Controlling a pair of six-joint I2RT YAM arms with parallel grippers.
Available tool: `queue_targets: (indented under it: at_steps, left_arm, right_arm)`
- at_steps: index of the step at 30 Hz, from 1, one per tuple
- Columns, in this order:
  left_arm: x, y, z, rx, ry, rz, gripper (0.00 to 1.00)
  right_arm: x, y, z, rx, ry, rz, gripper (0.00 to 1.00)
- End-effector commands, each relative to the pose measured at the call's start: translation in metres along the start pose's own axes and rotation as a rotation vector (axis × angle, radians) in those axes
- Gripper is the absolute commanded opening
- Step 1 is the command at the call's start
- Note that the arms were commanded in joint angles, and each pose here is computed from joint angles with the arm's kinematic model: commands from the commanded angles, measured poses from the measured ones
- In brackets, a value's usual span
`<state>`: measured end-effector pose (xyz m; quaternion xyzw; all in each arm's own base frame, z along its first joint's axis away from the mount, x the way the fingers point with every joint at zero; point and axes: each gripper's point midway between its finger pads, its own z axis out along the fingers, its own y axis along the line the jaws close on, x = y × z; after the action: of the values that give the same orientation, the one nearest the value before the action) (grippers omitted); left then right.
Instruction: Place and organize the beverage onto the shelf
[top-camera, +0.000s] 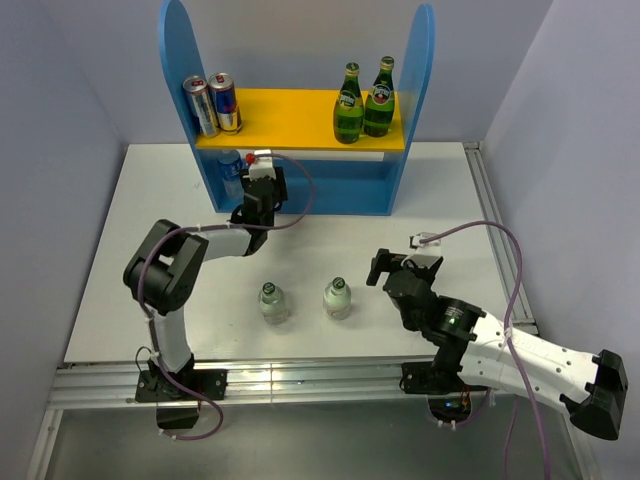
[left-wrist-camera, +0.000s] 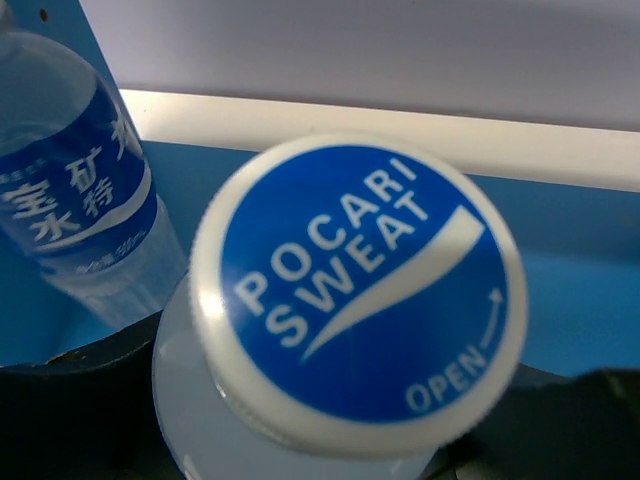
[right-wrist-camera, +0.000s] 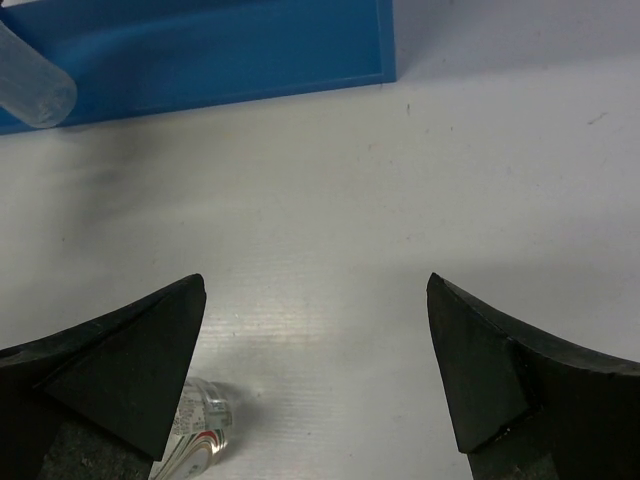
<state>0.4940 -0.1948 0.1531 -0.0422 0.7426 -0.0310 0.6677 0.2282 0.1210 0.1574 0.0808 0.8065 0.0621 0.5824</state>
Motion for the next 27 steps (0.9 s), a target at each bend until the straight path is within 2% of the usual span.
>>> queue_targets:
  at_steps: [1, 11, 21, 23, 24, 26, 27]
  left_arm:
    - [-0.096, -0.012, 0.022, 0.040, -0.271, -0.155, 0.00]
    - [-0.078, 0.006, 0.064, -0.040, -0.246, -0.139, 0.00]
    - [-0.078, 0.041, 0.060, -0.185, -0.287, -0.181, 0.00]
    - [-0.077, 0.044, 0.059, -0.206, -0.294, -0.197, 0.04]
    - [-0.073, 0.049, 0.058, -0.231, -0.295, -0.205, 0.12]
    - [-0.073, 0.053, 0.057, -0.244, -0.318, -0.219, 0.18]
    - [-0.070, 0.052, 0.057, -0.241, -0.319, -0.220, 0.25]
  right_arm:
    - [-0.012, 0.006, 0.000, -0.015, -0.048, 0.063, 0.98]
    - [-0.006, 0.010, 0.004, -0.006, -0.027, 0.037, 0.98]
    - [-0.006, 0.008, 0.003, -0.008, -0.030, 0.043, 0.98]
    - [-0.006, 0.007, 0.003, -0.007, -0.031, 0.045, 0.98]
    - [-0.006, 0.008, 0.003, -0.009, -0.032, 0.049, 0.98]
    - [-0.006, 0.007, 0.003, -0.009, -0.031, 0.049, 0.98]
    - [-0.006, 0.007, 0.003, -0.009, -0.031, 0.049, 0.98]
